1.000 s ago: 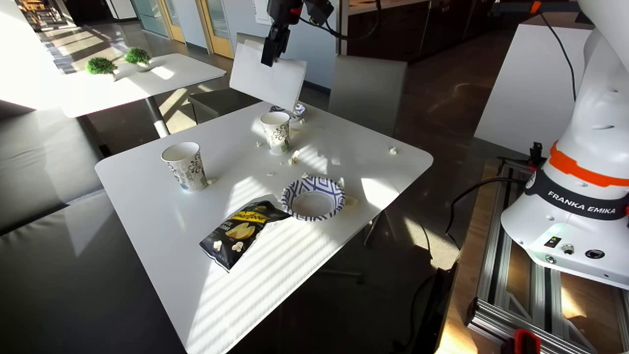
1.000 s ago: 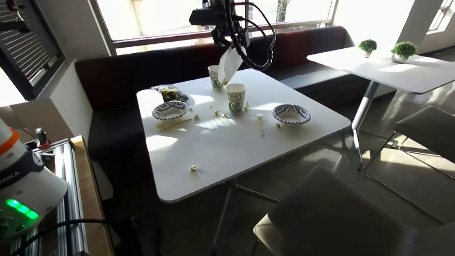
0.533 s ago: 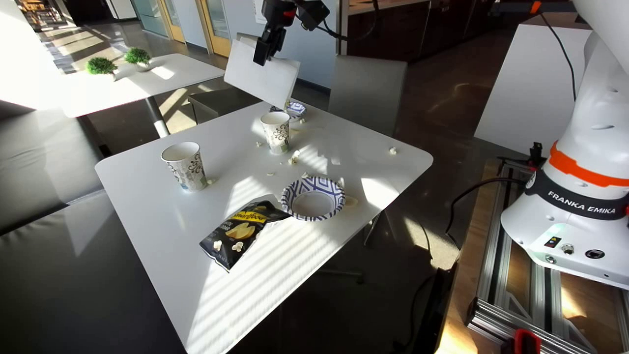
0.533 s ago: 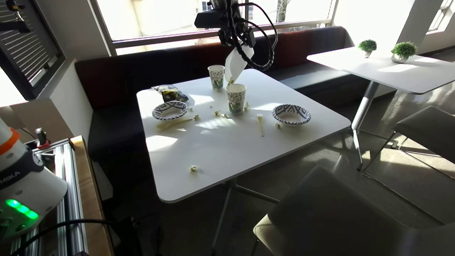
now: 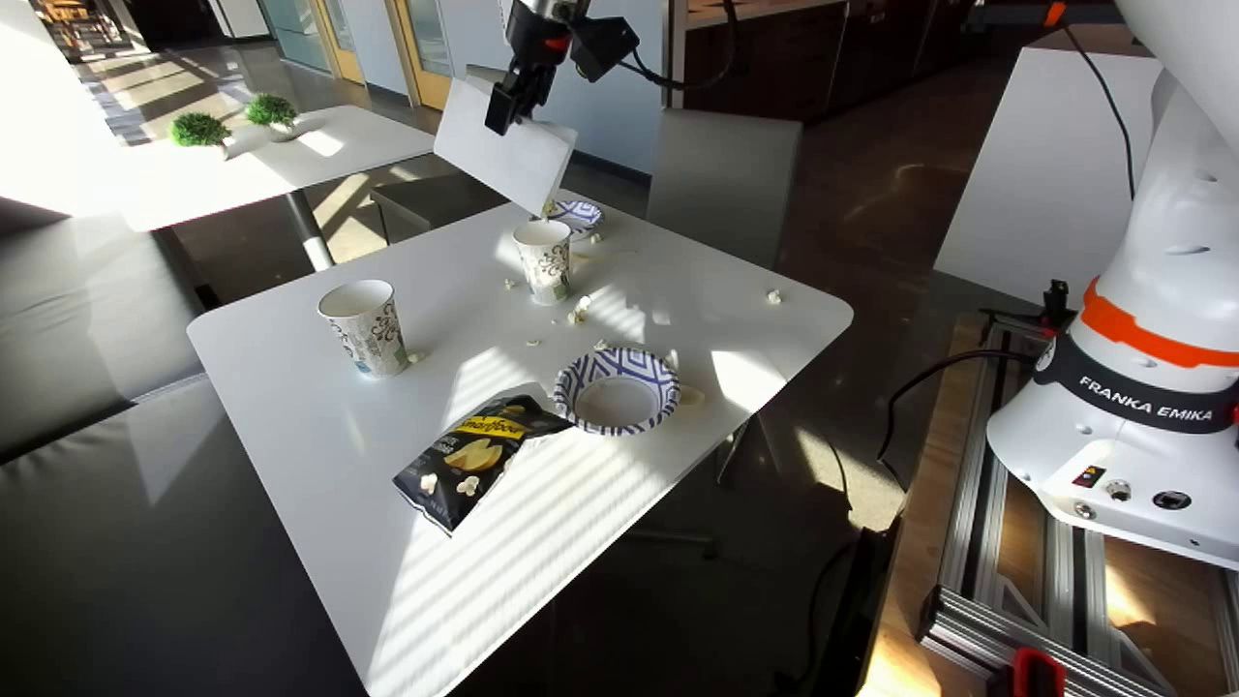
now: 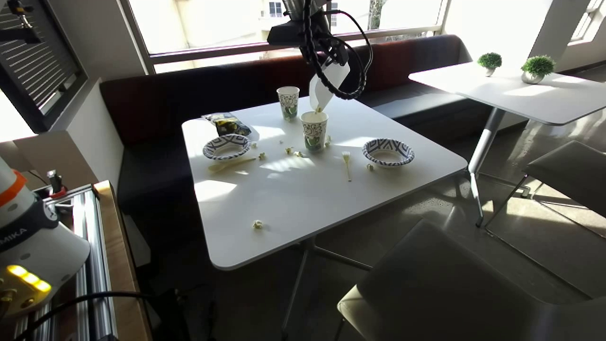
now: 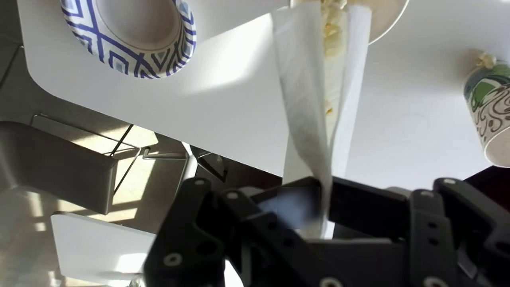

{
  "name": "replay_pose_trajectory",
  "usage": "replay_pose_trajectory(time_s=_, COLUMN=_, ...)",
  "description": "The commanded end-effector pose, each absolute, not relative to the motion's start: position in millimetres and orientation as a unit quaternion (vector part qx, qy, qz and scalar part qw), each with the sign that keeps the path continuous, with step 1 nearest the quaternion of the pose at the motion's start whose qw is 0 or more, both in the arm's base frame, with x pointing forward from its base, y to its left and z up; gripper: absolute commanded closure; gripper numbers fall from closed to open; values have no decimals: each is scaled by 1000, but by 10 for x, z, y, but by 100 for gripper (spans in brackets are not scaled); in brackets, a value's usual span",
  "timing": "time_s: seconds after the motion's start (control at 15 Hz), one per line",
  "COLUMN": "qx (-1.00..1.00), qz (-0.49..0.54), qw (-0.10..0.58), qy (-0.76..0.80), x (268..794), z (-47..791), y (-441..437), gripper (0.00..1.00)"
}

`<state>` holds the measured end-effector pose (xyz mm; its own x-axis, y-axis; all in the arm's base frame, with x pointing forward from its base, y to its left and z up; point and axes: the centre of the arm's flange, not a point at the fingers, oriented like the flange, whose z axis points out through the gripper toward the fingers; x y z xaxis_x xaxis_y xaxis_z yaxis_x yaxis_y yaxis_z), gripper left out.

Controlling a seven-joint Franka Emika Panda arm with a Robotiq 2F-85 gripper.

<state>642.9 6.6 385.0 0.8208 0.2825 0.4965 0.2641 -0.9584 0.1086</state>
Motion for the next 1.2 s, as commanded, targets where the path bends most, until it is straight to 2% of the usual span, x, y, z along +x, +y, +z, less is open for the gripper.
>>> replay_pose_trajectory(time_s=0.0, qx=952, qz=275, qw=22, qy=130, x=6504, z=3834, y=147, gripper=100)
replay_pose_trajectory(time_s=0.67, qx=936, qz=326, qw=37, qy=128, x=6136, z=3718, y=438, gripper=100)
replay_pose_trajectory(time_s=1.13, qx=938, qz=326, qw=58, qy=97, x=5856, z=3719, y=320, gripper=100)
